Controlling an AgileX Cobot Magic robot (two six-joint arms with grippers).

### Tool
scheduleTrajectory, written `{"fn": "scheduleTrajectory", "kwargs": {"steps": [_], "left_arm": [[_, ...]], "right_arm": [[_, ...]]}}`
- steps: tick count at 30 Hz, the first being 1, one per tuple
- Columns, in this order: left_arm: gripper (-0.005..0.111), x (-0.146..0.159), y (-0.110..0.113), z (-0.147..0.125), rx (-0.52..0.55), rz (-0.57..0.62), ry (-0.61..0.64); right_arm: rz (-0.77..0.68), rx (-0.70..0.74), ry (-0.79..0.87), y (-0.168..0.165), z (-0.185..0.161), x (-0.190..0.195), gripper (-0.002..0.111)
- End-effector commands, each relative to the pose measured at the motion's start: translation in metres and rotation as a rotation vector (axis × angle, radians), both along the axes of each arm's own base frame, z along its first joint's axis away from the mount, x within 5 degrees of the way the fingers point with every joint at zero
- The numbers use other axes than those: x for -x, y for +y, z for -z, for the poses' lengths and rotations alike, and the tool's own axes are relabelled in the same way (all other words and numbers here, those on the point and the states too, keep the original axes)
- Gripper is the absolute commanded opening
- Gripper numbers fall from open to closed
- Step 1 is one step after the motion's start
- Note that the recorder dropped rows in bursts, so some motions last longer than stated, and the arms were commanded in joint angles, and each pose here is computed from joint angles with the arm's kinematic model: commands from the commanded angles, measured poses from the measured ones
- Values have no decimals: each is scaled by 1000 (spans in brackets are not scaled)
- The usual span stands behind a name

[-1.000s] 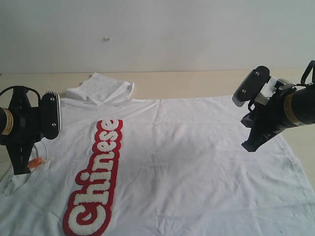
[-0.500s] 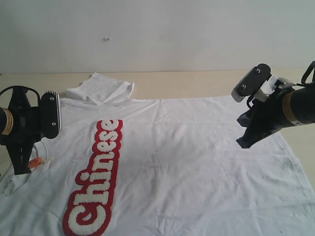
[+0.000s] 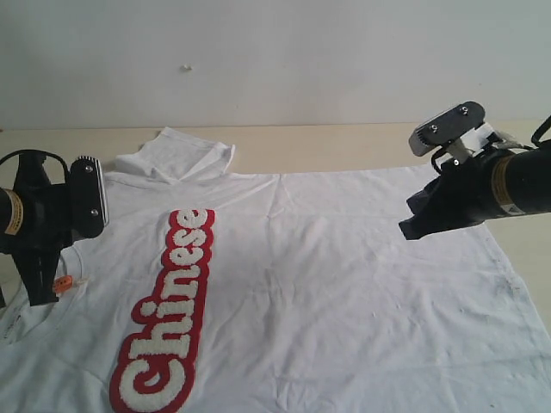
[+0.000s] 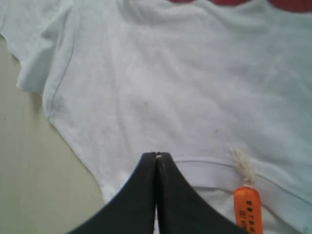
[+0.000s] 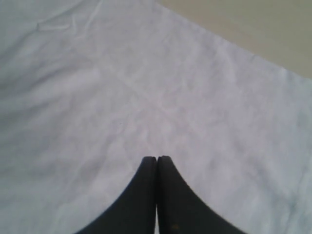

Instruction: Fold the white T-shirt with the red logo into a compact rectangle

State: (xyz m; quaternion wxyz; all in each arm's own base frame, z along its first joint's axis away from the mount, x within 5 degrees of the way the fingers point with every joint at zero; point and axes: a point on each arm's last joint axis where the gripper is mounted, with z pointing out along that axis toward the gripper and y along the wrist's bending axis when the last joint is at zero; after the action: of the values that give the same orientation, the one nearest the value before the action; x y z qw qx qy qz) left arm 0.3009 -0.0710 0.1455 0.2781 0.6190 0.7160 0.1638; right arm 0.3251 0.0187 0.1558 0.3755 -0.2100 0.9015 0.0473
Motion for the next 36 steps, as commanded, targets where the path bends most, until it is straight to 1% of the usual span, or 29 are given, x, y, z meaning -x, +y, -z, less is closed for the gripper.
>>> {"fn": "scheduleTrajectory", "kwargs": {"steps": [1,3,5,8,10,21,22,23,25,27,28,32,36], "left_arm": [[0,-1,0,-1,15,-17,-1],[0,-1,0,-1,15,-17,-1],[0,-1,0,-1,15,-17,-1],[0,-1,0,-1,15,-17,-1],[0,-1,0,-1,15,-17,-1],[0,-1,0,-1,18,-15,-3],[0,-1,0,-1,18,-15,-3],[0,-1,0,-1,18,-15,-3],[0,-1,0,-1,18,-15,-3],[0,-1,0,-1,18,-15,-3],[0,-1,0,-1,17,-13,-3],[0,-1,0,-1,17,-13,-3],[0,-1,-1,-1,24,-9,-8]], "right_arm": [[260,-239,-10,-1,-7,-6,0],[465,-422,-17,-5,-11,-11,0],[599,-543,-24,-8,-15,-14,0],[737,-664,-26,-12,-17,-16,0],[773,-696,-27,-13,-17,-17,0],[770,-693,-27,-13,-17,-17,0],[738,-662,-30,-12,-17,-16,0],[678,-599,-40,-11,-16,-16,0],[513,-460,-86,-8,-18,-17,0],[379,-350,-109,-5,-18,-16,0],[329,-322,-113,-3,-18,-15,0],[321,-346,-115,-1,-19,-16,0],[306,-338,-128,-1,-20,-17,0]]}}
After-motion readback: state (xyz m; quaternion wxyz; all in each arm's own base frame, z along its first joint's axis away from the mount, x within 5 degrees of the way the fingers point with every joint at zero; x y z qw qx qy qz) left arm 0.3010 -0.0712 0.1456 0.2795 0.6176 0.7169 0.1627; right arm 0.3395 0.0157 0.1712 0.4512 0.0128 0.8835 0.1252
